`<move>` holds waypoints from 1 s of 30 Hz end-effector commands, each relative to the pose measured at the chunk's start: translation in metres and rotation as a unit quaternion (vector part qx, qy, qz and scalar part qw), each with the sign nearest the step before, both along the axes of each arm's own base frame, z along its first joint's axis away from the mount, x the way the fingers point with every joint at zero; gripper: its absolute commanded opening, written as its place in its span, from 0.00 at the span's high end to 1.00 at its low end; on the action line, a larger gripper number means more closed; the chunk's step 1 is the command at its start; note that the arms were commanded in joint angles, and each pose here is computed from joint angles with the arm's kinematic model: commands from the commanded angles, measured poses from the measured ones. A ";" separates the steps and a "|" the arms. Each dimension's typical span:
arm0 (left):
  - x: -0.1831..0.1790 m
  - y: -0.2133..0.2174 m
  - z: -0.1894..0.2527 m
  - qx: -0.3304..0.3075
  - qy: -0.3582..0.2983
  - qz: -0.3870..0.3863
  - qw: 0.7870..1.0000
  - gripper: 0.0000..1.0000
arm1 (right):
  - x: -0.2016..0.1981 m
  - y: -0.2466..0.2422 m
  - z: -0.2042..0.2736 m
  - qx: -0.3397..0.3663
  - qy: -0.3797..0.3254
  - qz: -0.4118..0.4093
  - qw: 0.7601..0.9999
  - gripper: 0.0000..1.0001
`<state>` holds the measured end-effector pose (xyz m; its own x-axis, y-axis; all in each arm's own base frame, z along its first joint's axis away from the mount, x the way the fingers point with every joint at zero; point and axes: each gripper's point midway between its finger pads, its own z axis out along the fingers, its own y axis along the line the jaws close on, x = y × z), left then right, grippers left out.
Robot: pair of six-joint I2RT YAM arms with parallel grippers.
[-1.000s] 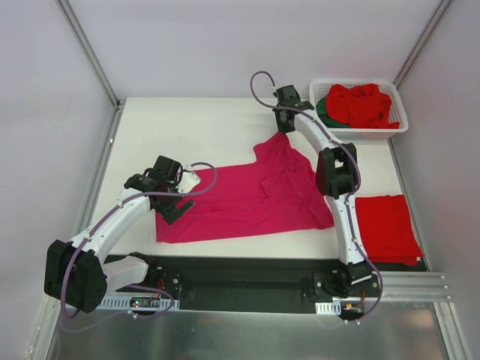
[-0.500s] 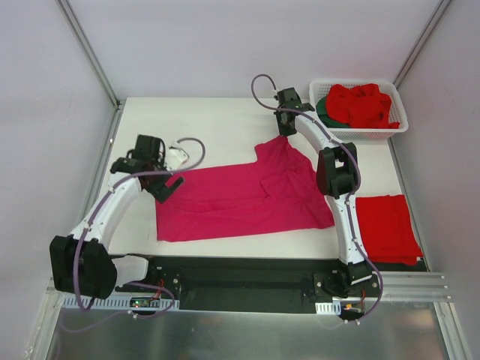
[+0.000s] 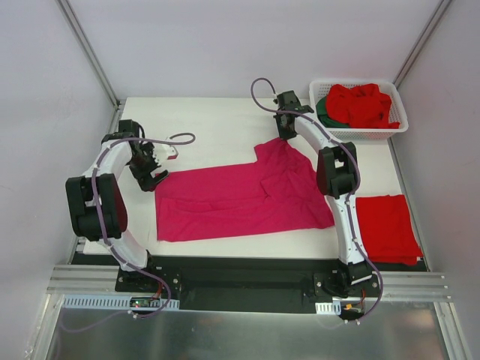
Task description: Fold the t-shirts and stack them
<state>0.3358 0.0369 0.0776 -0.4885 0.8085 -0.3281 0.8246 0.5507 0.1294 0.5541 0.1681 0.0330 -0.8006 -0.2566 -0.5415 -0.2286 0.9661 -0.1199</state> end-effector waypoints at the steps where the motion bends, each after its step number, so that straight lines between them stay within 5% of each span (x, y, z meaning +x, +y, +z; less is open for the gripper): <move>1: 0.011 -0.008 0.002 -0.024 0.004 -0.094 0.995 0.01 | 0.004 0.005 0.047 0.016 -0.039 0.011 0.999 0.99; 12: 0.048 -0.001 0.008 -0.008 -0.023 -0.148 0.989 0.01 | 0.007 0.009 0.050 0.016 -0.043 0.018 0.999 0.99; 30: 0.046 -0.004 -0.027 0.028 0.069 -0.166 0.983 0.01 | 0.005 0.010 0.055 0.016 -0.042 0.023 0.999 0.99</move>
<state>0.3893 0.0390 0.0592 -0.2418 0.9294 -0.2786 0.9573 0.2754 0.0878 0.5528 0.1711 0.0328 -0.7958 -0.2780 -0.5380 -0.2545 0.9597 -0.1194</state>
